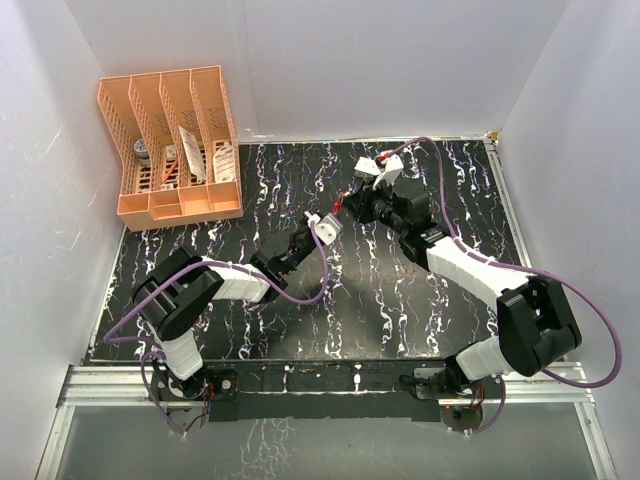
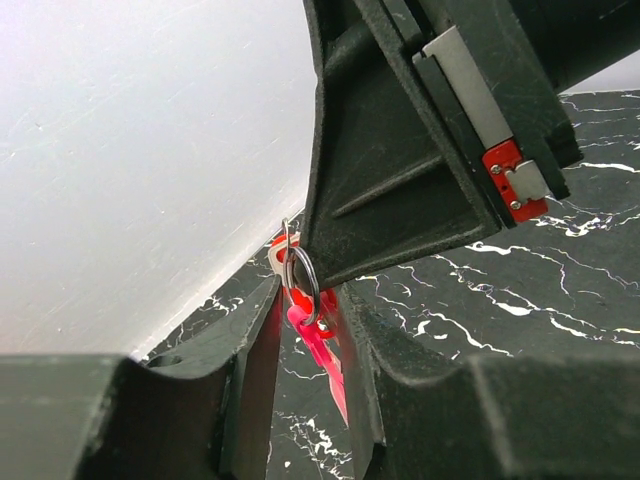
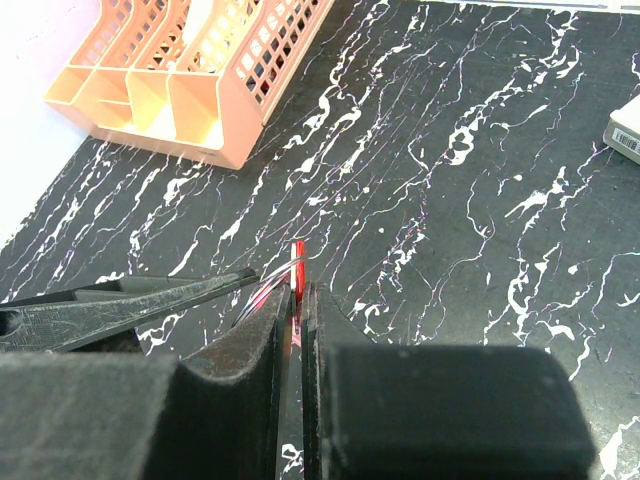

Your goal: Put the keys on the keyring

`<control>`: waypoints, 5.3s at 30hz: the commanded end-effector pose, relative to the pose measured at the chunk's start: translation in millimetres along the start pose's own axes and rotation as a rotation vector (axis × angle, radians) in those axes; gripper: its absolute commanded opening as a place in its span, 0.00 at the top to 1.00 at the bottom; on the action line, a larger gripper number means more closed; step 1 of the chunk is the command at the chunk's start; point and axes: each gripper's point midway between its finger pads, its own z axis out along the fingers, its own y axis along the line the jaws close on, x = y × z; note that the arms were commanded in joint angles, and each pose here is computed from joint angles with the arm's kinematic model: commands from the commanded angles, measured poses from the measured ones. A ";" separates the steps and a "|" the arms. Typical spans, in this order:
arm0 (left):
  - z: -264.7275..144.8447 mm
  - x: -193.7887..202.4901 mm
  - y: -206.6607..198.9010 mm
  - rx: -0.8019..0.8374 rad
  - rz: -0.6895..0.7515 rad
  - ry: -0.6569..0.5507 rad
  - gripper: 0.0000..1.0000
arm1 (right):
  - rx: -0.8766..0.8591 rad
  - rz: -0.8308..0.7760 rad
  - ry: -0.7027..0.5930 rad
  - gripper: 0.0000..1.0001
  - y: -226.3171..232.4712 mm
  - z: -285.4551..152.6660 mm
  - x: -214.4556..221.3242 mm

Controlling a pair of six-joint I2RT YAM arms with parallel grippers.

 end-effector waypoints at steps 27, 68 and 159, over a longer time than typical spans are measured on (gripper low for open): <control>3.6 -41.5 30.3 -0.092 -0.045 -0.114 1.00 | -0.021 -0.065 -0.068 1.00 8.8 -4.4 -25.9; 7.3 -70.4 56.6 -0.110 -0.130 -0.130 1.00 | -0.021 -0.104 -0.020 1.00 4.9 -3.6 -13.4; 5.0 -32.6 40.7 0.087 -0.271 0.145 1.00 | 0.012 -0.344 -0.047 1.00 6.4 -20.4 -51.4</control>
